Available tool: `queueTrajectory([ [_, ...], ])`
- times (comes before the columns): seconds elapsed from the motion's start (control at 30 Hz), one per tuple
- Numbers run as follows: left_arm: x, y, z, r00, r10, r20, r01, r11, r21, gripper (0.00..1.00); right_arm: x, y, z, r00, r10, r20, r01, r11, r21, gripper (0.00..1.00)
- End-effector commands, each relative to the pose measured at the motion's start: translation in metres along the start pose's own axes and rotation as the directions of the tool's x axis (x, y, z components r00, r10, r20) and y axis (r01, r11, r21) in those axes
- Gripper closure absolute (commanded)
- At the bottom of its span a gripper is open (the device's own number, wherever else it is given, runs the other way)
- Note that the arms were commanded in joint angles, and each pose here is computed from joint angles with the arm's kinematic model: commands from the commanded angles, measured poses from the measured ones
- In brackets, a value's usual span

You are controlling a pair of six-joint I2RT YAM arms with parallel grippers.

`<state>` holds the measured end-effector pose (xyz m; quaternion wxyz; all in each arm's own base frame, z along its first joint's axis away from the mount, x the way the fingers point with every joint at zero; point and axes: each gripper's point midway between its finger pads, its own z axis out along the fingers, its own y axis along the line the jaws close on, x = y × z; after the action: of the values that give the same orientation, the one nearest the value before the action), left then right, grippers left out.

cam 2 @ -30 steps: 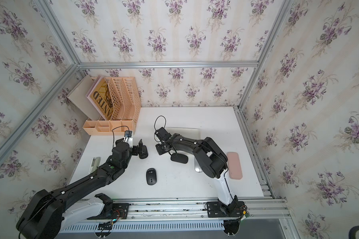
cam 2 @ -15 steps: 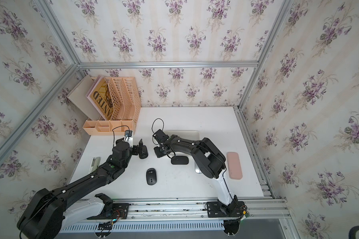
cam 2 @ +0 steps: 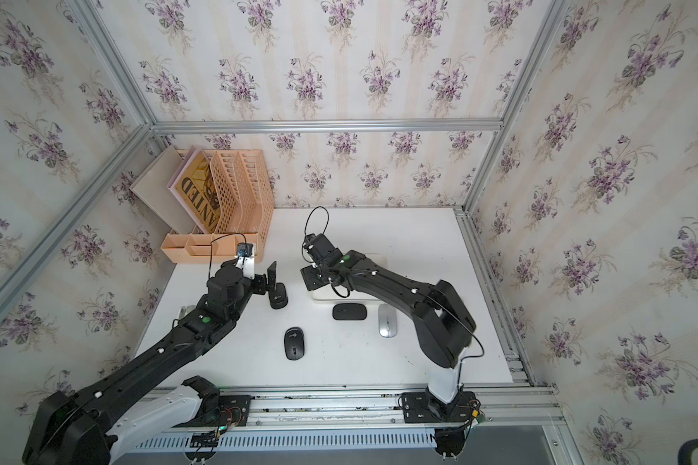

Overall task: Put the mouse in the storage box
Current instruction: Move the storage box to the center of the board, then pick up the mouse from the center of the board.

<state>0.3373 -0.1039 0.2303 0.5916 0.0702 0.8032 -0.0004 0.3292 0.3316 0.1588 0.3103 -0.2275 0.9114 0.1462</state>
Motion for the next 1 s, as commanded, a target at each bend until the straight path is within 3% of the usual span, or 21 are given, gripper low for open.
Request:
queueTrajectory([
  [0.0,0.010,-0.008,-0.018,0.989,0.058,-0.136,-0.047,0.995,0.087,0.01,0.008,-0.058,-0.035,0.996,0.055,0.076,-0.068,0.982,0.178,0.26],
  [0.1,0.001,-0.026,-0.045,0.981,0.101,-0.167,-0.058,0.968,0.244,0.01,0.044,-0.105,-0.050,0.981,0.181,0.064,-0.190,0.961,0.203,0.22],
  [0.23,0.000,-0.055,-0.084,0.960,0.201,-0.193,-0.086,0.873,0.480,0.01,0.104,-0.141,-0.049,0.928,0.370,-0.046,-0.359,0.919,0.164,0.22],
  [0.4,0.045,-0.073,-0.112,0.907,0.365,-0.210,-0.146,0.741,0.656,0.01,0.146,-0.140,-0.041,0.900,0.415,-0.134,-0.390,0.904,0.177,0.20],
  [0.47,0.056,-0.074,-0.110,0.915,0.370,-0.163,-0.179,0.732,0.658,0.01,0.158,-0.142,-0.037,0.891,0.427,-0.156,-0.394,0.897,0.200,0.20],
  [0.57,0.042,-0.073,-0.114,0.929,0.353,-0.115,-0.198,0.733,0.650,0.01,0.171,-0.153,-0.035,0.887,0.434,-0.160,-0.384,0.884,0.267,0.18],
  [0.67,0.035,-0.068,-0.114,0.933,0.337,-0.124,-0.191,0.759,0.623,0.01,0.180,-0.161,-0.035,0.886,0.435,-0.164,-0.372,0.875,0.311,0.18],
  [0.97,0.055,-0.075,-0.109,0.905,0.378,-0.197,-0.161,0.732,0.662,0.01,0.201,-0.155,-0.025,0.876,0.415,-0.246,-0.338,0.892,0.300,0.25],
])
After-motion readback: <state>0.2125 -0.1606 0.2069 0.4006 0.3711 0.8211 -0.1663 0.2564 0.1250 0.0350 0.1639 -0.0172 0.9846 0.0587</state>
